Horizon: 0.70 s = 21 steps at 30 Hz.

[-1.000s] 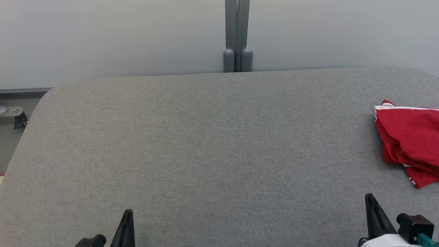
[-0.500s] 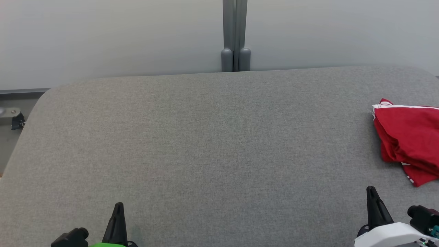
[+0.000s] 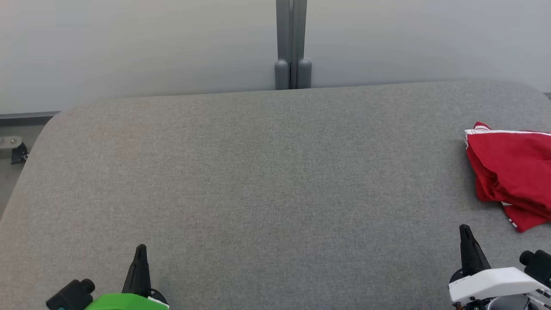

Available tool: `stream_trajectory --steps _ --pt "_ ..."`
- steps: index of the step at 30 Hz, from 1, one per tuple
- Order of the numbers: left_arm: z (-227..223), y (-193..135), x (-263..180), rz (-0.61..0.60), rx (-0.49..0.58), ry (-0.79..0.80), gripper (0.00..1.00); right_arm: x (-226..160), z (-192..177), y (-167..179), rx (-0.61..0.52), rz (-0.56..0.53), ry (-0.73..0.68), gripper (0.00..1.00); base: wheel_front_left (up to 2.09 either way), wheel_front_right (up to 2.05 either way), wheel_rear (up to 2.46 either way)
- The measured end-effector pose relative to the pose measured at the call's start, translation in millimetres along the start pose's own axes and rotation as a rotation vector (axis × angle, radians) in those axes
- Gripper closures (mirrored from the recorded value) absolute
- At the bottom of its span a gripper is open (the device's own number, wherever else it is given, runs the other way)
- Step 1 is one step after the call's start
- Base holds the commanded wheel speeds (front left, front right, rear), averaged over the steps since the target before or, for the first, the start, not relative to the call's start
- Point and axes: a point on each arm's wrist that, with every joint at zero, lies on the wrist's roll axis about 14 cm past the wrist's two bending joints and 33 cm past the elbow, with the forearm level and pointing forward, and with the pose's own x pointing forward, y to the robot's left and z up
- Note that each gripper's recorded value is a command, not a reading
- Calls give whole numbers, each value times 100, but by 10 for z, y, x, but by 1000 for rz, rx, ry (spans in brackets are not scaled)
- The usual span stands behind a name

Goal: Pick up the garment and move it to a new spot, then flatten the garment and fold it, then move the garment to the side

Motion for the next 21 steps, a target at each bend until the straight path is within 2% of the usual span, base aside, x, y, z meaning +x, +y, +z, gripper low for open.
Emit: stream_trajectory --steps 21 --pt "128 -68 142 -17 -250 -6 100 114 86 66 290 7 -4 100 0 0 0"
